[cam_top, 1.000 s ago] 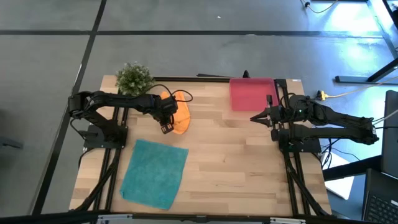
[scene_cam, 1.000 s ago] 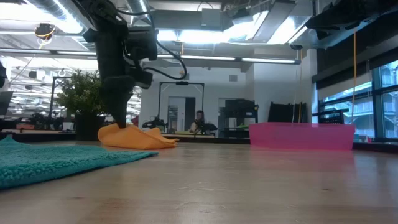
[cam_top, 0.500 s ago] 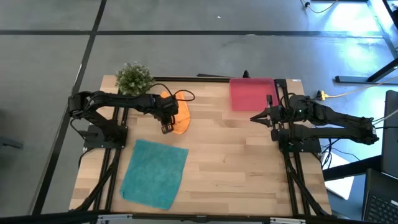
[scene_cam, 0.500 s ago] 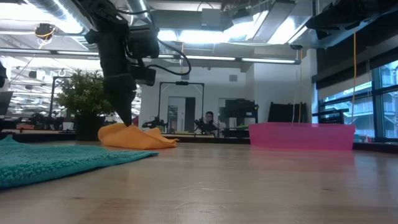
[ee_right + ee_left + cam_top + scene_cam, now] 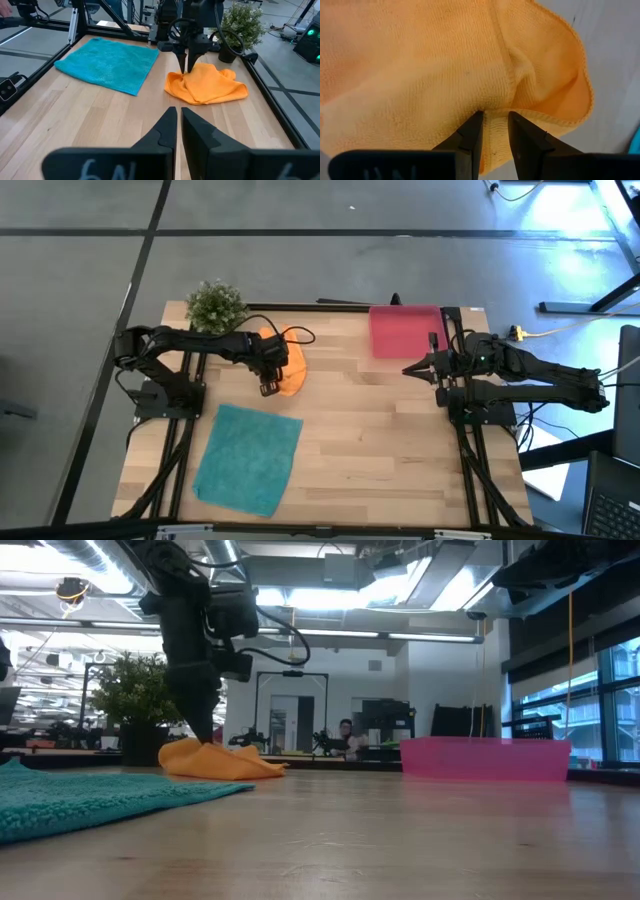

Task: Roll microfiber towels into tight, uniform cylinder then place into a basket
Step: Fold the orange microfiber towel

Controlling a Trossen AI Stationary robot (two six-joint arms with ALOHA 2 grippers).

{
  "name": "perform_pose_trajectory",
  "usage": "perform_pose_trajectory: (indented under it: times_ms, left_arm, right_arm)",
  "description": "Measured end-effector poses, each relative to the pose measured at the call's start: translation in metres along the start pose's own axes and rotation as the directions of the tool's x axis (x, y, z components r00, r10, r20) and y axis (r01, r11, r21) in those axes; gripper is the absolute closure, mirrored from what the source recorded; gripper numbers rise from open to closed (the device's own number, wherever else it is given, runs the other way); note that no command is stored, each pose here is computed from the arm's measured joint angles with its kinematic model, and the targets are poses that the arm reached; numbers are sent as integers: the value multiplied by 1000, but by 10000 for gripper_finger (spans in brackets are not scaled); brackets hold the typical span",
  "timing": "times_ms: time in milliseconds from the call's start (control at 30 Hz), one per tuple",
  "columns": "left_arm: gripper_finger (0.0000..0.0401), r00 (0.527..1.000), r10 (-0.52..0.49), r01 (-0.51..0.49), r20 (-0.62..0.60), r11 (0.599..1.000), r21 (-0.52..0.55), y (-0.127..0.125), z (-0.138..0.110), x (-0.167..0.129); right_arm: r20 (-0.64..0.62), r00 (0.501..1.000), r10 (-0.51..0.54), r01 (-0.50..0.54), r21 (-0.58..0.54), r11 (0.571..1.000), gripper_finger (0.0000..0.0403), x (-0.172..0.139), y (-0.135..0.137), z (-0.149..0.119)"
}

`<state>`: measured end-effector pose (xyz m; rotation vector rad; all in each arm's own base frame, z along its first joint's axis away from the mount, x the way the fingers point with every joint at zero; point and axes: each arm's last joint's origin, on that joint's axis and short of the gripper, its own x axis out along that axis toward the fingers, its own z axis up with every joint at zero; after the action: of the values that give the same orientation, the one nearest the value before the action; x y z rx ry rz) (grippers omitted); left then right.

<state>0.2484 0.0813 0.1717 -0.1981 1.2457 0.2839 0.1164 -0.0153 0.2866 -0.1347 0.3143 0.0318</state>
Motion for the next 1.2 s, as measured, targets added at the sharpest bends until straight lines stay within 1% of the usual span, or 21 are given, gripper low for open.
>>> perform_pose_trajectory:
  times_ms: [100, 200, 267, 500, 567, 700, 833, 1000, 1100, 1200]
  left_arm:
    - [321, 1000, -23, 23, -3, 1000, 4, -1, 0, 0]
    - [321, 997, -71, 71, -3, 997, 38, -2, 0, 0]
    - [321, 995, -96, 96, -4, 994, 43, -3, 0, 0]
    - [321, 995, -99, 100, -9, 994, 42, -3, -1, 0]
    - [321, 995, -101, 102, -13, 994, 26, -3, -1, 0]
    - [321, 993, -105, 103, -62, 994, -20, -3, -4, 6]
    - [321, 990, -106, 104, -97, 994, -22, -5, -4, 17]
    - [323, 987, -107, 106, -122, 994, -9, -7, -5, 23]
    - [342, 986, -107, 107, -126, 994, -5, -8, -5, 24]
    - [381, 986, -106, 106, -128, 994, -7, -8, -5, 24]
  right_arm:
    - [0, 1000, 0, 0, 2, 1000, 375, 0, 0, 0]
    - [0, 1000, 0, 0, 1, 1000, 375, 0, 0, 0]
    - [0, 1000, 0, 0, 1, 1000, 375, 0, 0, 0]
    - [0, 1000, 0, 0, 0, 1000, 375, 0, 0, 0]
    - [0, 1000, 0, 0, 0, 1000, 375, 0, 0, 0]
    - [0, 1000, 0, 0, 0, 1000, 375, 0, 0, 0]
    - [-2, 1000, 1, -1, 1, 1000, 375, 0, 0, 0]
    - [-2, 1000, 0, 0, 1, 1000, 375, 0, 0, 0]
    - [-2, 1000, 0, 0, 1, 1000, 375, 0, 0, 0]
    - [-2, 1000, 0, 0, 1, 1000, 375, 0, 0, 0]
